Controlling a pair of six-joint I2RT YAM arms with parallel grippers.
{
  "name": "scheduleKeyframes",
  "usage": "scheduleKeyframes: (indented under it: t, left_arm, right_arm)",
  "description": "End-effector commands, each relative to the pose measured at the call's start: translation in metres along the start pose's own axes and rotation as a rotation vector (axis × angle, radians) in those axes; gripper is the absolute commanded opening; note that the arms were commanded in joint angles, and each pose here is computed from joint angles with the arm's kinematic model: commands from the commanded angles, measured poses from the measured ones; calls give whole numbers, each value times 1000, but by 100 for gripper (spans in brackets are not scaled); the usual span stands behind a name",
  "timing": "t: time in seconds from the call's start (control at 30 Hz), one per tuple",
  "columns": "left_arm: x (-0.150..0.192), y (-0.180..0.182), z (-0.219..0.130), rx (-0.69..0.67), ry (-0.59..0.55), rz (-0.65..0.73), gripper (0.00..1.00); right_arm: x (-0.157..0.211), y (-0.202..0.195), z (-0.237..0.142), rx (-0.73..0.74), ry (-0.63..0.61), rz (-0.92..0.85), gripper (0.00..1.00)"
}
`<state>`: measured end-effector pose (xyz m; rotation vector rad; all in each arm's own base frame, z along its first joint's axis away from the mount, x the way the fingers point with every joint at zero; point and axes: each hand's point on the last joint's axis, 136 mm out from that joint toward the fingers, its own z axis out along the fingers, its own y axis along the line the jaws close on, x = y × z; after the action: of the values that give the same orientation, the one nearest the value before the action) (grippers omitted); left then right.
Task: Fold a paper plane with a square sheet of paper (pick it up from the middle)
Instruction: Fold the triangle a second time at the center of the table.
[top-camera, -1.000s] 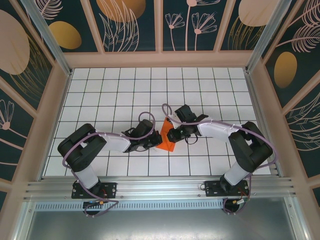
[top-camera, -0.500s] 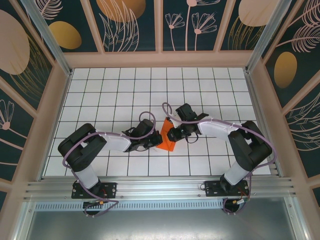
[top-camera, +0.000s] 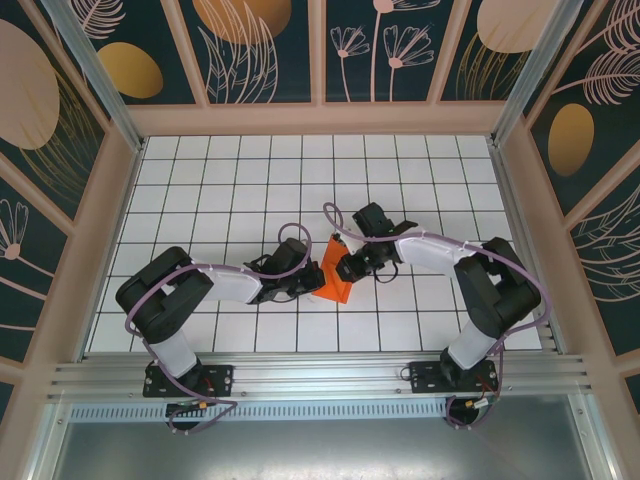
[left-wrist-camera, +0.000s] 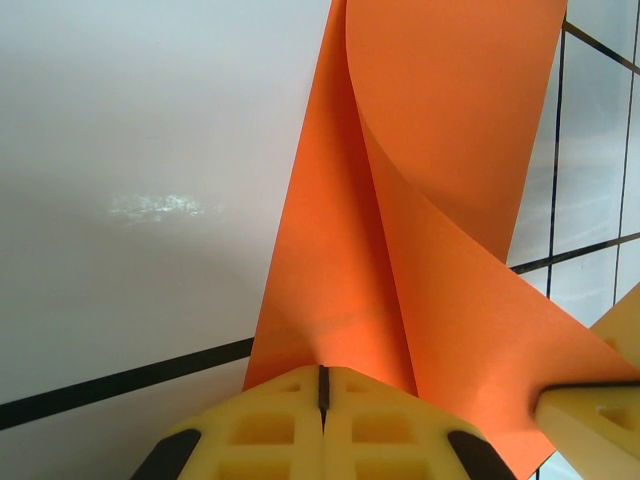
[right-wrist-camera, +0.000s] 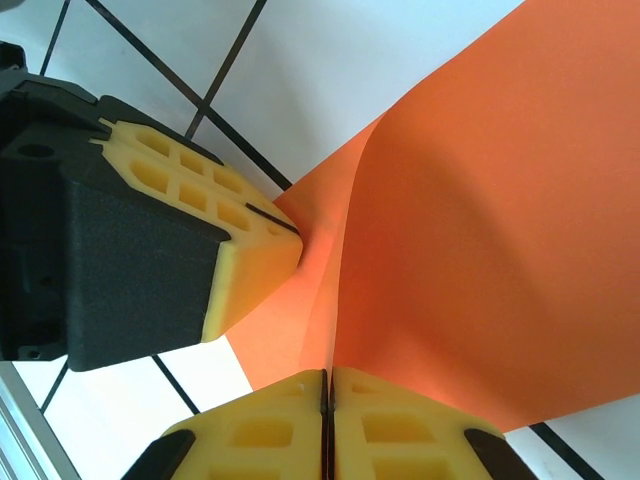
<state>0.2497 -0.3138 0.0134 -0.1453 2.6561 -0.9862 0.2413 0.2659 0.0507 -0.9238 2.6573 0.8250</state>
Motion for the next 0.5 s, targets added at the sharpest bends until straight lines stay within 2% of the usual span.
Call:
scheduleKeyframes:
  t: [0.0,0.2,0.47]
  left_arm:
    - [23,43,5,-151,68,-6,7]
    - [23,41,7,-145,72,-4,8]
    - [23,41,6,-145,72,-6,8]
  right_arm:
    - [1,-6,-1,13,6,-50,10]
    - [-7,-8,-2,9,-18,-95,10]
    - [2,-13,6,-10,2,-143,9]
